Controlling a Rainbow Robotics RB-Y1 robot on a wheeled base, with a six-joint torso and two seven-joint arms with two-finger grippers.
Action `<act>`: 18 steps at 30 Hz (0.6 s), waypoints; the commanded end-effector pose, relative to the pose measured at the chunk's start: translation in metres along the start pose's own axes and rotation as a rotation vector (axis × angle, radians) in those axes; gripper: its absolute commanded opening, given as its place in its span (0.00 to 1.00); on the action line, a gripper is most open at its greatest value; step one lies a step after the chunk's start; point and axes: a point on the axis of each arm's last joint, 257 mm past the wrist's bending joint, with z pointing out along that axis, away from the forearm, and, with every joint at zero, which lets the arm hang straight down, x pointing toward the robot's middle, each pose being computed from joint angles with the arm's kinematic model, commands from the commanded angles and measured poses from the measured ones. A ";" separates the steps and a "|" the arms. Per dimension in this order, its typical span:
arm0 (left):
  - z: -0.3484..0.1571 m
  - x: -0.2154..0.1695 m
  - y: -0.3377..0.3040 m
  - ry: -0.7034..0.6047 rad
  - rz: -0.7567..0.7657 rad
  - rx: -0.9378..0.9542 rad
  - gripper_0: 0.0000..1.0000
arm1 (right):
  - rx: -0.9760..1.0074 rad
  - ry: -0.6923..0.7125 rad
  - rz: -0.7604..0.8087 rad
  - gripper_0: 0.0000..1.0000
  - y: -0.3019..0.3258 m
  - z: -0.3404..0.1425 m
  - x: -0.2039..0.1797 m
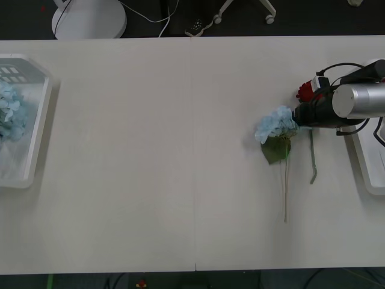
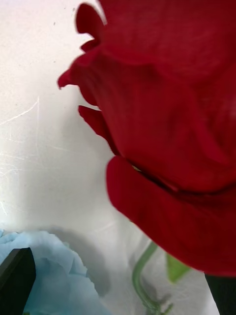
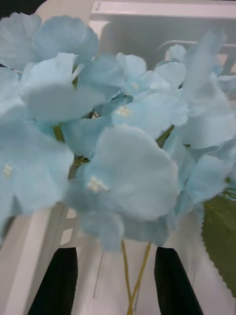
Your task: Put the red flowers into the right box and the blue flowers into the left box
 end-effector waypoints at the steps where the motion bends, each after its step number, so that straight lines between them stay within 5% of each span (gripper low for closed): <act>1: -0.011 -0.024 -0.025 -0.020 0.004 0.095 0.75 | -0.016 -0.040 0.010 0.82 0.027 -0.004 -0.028; 4: -0.029 -0.033 -0.050 -0.005 0.013 0.206 0.78 | -0.014 -0.040 0.005 0.49 0.027 -0.004 -0.028; 7: -0.055 -0.041 -0.076 0.015 0.027 0.319 0.79 | -0.009 -0.038 0.002 0.28 0.026 -0.003 -0.027; 14: -0.108 -0.045 -0.151 0.060 0.173 0.528 0.79 | 0.001 -0.034 -0.006 0.01 0.024 -0.001 -0.025; 18: -0.121 -0.035 -0.200 0.078 0.242 0.666 0.80 | 0.008 -0.031 -0.006 0.00 0.021 -0.001 -0.024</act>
